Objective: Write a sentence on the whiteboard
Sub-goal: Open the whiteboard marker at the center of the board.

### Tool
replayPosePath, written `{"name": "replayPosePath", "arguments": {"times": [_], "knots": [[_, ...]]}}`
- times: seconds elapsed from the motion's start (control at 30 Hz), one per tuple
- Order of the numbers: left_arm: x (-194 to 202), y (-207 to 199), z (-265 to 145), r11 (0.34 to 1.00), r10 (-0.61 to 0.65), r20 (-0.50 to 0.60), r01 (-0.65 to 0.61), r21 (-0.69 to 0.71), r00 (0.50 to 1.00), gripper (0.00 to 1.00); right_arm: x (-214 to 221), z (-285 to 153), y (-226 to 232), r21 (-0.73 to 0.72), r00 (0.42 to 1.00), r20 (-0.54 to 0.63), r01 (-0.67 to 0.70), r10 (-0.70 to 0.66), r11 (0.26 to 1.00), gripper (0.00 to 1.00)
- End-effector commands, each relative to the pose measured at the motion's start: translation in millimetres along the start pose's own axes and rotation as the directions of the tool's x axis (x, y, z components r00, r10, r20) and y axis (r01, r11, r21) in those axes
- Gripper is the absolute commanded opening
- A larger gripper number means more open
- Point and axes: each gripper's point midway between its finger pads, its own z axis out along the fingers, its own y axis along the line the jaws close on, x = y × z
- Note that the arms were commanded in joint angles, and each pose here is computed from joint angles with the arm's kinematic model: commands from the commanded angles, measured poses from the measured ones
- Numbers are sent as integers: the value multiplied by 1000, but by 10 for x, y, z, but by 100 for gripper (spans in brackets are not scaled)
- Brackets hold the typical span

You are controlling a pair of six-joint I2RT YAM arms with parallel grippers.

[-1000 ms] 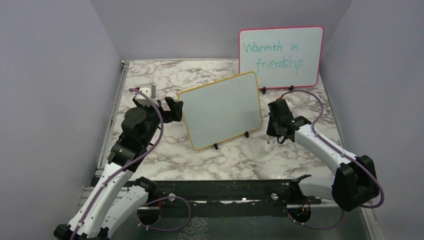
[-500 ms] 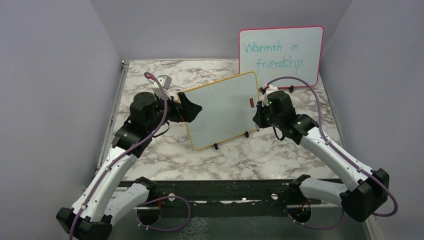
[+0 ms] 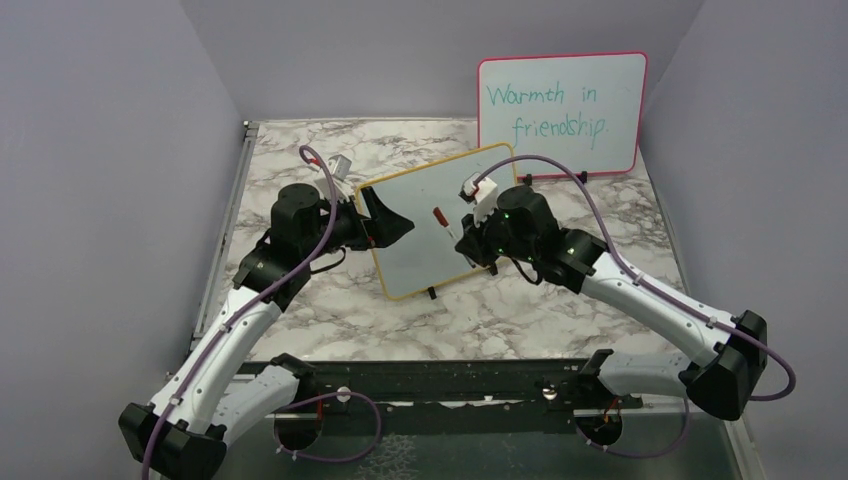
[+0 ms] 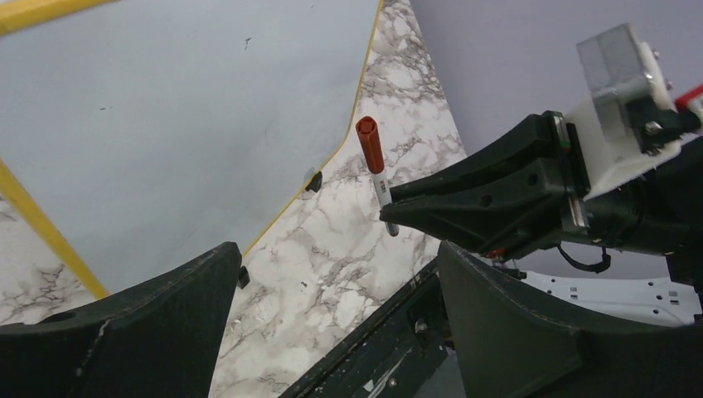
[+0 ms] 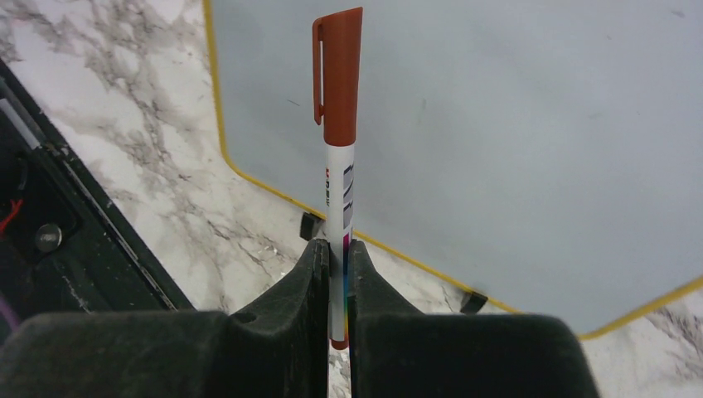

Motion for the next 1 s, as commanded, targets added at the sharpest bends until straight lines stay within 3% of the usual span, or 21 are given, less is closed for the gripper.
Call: {"name": "replayPosePath", "arguments": {"times": [0.0,0.97], "knots": [[16,-92,79,996,-57,-20,58,63,998,87,-305,42,255,-99,989,99,122,-112,988,0],[164,-77,388,983,-133,-95,144,112,986,48,-332,168,600,-202,965,159,237,-207,950,0]]}}
